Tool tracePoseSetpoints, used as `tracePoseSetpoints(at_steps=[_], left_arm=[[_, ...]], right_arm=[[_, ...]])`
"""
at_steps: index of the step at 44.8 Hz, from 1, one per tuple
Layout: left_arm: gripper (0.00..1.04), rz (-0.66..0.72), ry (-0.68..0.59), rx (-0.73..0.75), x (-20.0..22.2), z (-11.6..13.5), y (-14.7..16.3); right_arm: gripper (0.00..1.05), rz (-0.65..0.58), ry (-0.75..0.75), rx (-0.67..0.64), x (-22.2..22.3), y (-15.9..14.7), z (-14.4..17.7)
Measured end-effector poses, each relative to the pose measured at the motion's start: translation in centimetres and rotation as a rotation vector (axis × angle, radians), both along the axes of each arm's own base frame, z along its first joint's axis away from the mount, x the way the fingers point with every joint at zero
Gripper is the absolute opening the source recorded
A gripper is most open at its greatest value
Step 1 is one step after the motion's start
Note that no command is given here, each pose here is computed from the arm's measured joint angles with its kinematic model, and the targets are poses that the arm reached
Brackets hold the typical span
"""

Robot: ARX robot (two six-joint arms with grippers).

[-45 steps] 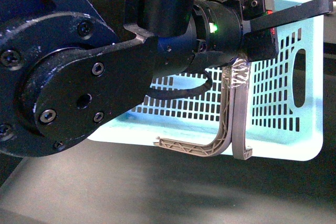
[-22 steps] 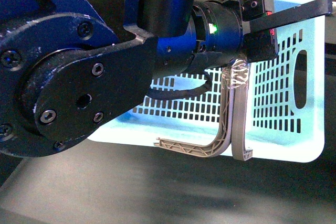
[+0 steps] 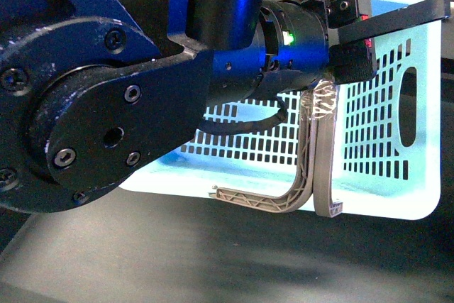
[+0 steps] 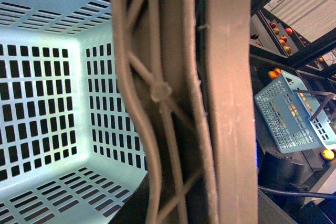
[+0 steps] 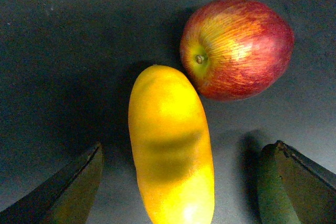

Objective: Pick mango with right arm and hold basket with left

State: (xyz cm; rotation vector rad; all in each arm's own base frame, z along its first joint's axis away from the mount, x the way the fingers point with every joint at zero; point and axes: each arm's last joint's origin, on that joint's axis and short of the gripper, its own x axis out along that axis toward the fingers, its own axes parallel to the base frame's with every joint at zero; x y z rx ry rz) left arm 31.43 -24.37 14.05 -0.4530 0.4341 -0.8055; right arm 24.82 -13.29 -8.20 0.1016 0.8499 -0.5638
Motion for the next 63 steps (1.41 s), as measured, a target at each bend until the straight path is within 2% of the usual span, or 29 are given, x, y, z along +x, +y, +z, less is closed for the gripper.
tracePoseSetpoints(at_steps=[15, 42, 44, 49, 54, 63], left_arm=[[0.15, 0.0, 0.0, 0.0, 0.0, 0.0, 0.0], [0.15, 0.0, 0.0, 0.0, 0.0, 0.0, 0.0], [0.15, 0.0, 0.0, 0.0, 0.0, 0.0, 0.0], [0.15, 0.001, 0.0, 0.0, 0.0, 0.0, 0.0], [0.15, 0.0, 0.0, 0.0, 0.0, 0.0, 0.0], [0.15, 0.001, 0.0, 0.0, 0.0, 0.0, 0.0]], right_arm=[[0.97, -0.052, 0.048, 0.021, 0.4, -1.0, -2.5], [0.97, -0.078, 0.081, 0.023, 1.4, -1.6, -5.1], [0.93, -0.079, 0.079, 0.022, 1.4, -1.7, -5.1], [0.73, -0.078, 0.075, 0.024, 1.5, -1.7, -5.1], [0.62, -0.077, 0.07, 0.033, 1.3, -1.6, -5.0], [0.55, -0.063, 0.037, 0.078, 0.9, -1.2, -3.2]])
